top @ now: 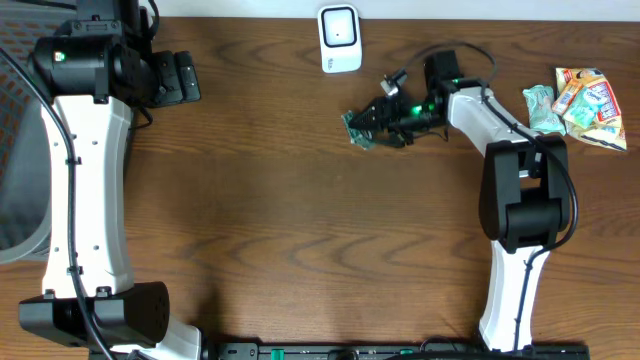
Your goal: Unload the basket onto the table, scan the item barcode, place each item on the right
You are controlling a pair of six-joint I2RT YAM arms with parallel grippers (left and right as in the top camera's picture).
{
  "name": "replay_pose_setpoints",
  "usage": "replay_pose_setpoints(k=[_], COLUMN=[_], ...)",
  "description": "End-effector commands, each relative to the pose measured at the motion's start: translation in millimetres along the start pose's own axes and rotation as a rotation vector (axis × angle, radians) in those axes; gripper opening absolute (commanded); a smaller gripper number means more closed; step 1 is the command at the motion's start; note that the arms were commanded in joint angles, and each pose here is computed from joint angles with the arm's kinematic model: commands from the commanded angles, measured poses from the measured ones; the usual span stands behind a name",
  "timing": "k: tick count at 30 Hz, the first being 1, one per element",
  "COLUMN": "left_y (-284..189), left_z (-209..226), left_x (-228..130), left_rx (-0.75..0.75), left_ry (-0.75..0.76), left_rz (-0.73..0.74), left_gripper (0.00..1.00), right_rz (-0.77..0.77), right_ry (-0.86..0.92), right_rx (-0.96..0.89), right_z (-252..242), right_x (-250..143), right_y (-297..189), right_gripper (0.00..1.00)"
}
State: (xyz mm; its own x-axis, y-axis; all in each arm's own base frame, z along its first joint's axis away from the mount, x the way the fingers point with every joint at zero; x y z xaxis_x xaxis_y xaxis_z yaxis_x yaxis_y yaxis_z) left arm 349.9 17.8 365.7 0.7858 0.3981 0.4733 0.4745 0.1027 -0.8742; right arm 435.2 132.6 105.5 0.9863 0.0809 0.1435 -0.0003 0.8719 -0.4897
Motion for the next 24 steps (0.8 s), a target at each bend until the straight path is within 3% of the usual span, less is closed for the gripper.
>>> replay_pose_setpoints(k=[1,14,18,21,24], left_y=[3,3,3,3,3], left_z=[3,3,3,3,3], left_x=[0,0,0,0,0], left_rx=[0.02,0.02,0.02,0.02,0.02], left_ry=[-0.012,-0.012,-0.012,-0.012,-0.012], left_rz=[0.002,0.002,0.002,0.002,0.002], left_gripper=[0.98,0.98,0.98,0.98,0.98], right_rz=[0.003,-0.035,-0.05,-0.049,-0.043], right_ry=[0.093,0.216,0.222,0.202,0.188], right_rx=[-0.013,-0.171,-0.17,-0.171,-0.222], right_z=[-18,-65,-68,-63,-56], right_x=[-9,-27,-26,-22,-17], right_y=[-3,-27,-33,-34,-38], right_gripper=[0.64,0.65,0.76,0.92,0.97])
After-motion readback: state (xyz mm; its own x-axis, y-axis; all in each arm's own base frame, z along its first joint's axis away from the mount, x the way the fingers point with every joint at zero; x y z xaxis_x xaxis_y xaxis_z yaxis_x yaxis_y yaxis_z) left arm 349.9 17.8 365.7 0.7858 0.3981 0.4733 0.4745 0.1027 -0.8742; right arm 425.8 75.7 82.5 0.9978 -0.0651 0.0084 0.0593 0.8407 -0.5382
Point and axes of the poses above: each gripper's point midway between its finger pads, its own y axis out along the fingers, its own z axis along the line the jaws close on, x = y × z, the point moved 9 cm from there along -y, back along the fingers, and after that the axes turned 12 degrees about -y, right-handed, at the moved point
